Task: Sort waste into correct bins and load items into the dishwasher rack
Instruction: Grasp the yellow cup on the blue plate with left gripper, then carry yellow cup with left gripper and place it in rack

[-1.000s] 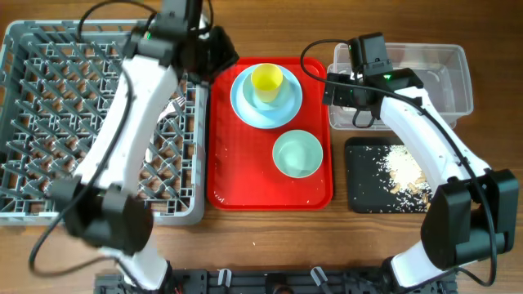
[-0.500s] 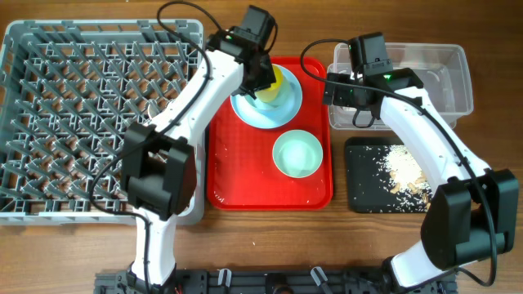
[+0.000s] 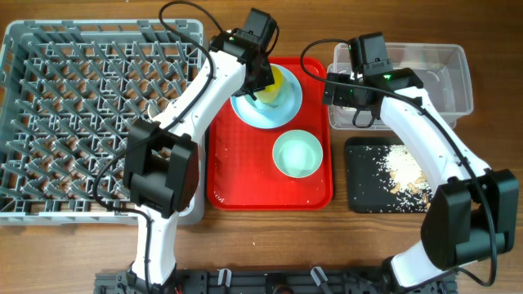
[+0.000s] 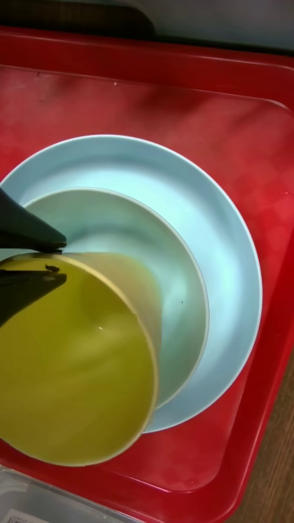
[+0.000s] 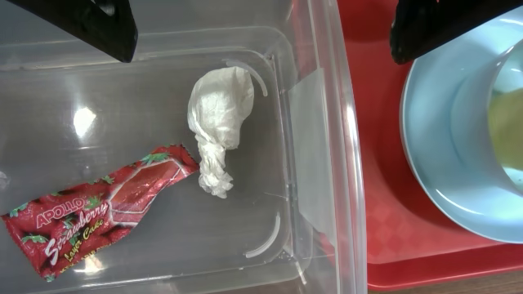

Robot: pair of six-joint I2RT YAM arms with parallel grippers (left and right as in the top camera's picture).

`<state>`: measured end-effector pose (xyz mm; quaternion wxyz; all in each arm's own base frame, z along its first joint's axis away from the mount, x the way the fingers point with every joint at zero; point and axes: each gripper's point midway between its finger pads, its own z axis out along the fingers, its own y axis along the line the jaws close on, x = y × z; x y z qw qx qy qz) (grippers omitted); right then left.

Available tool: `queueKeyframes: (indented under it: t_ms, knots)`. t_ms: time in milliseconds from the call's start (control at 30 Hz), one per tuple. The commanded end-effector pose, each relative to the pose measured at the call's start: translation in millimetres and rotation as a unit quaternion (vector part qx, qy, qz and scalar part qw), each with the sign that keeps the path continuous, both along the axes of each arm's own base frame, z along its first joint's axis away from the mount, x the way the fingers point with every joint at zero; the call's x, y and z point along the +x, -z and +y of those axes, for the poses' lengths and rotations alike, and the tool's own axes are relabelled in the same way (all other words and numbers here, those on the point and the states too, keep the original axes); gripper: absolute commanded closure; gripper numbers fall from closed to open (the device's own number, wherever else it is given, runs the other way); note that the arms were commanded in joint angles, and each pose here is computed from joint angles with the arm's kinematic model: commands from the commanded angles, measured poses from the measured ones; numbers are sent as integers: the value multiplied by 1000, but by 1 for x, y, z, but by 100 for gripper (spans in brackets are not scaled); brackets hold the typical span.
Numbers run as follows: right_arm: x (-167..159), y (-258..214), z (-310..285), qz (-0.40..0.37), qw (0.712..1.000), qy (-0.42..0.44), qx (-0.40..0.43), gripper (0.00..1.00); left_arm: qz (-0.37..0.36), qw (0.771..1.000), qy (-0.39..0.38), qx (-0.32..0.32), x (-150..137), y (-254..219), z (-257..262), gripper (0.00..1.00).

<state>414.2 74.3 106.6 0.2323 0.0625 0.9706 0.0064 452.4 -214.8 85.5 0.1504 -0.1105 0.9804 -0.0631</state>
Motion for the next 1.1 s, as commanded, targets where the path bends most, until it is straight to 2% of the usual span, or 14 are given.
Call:
queueKeyframes:
  t_ms: [0, 100, 167, 233, 300, 367, 433, 467, 533, 633, 733, 900, 1067]
  knots:
    - [2, 3, -4, 2, 1000, 0, -11, 0, -7, 1000, -4, 8, 5, 0, 5, 96]
    - [2, 3, -4, 2, 1000, 0, -11, 0, -16, 1000, -4, 3, 4, -13, 5, 96]
    - [2, 3, -4, 2, 1000, 0, -11, 0, -39, 999, -4, -8, 2, -43, 7, 96]
    - [2, 3, -4, 2, 1000, 0, -11, 0, -92, 996, 9, 1, -4, -95, 18, 96]
    - [2, 3, -4, 2, 1000, 0, -11, 0, -188, 979, -22, 75, -11, -170, 63, 96]
    - [2, 3, -4, 2, 1000, 1, -11, 0, -264, 947, -70, 168, -20, -226, 110, 96]
    - [2, 3, -4, 2, 1000, 0, -11, 0, -305, 904, -124, 272, -29, -267, 158, 96]
    - [2, 3, -4, 2, 1000, 0, -11, 0, -303, 894, -132, 302, -31, -272, 172, 96]
    - [2, 3, -4, 2, 1000, 1, -11, 1, -282, 890, -138, 330, -23, -262, 194, 96]
    - [2, 3, -4, 2, 1000, 0, -11, 0, -208, 889, -155, 378, -2, -214, 242, 96]
    - [2, 3, -4, 2, 1000, 0, -11, 0, -141, 888, -123, 421, 19, -168, 268, 96]
    - [2, 3, -4, 2, 1000, 0, -11, 0, -123, 884, -82, 444, 54, -126, 267, 96]
    - [2, 3, -4, 2, 1000, 0, -11, 0, -85, 889, -60, 447, 59, -85, 265, 96]
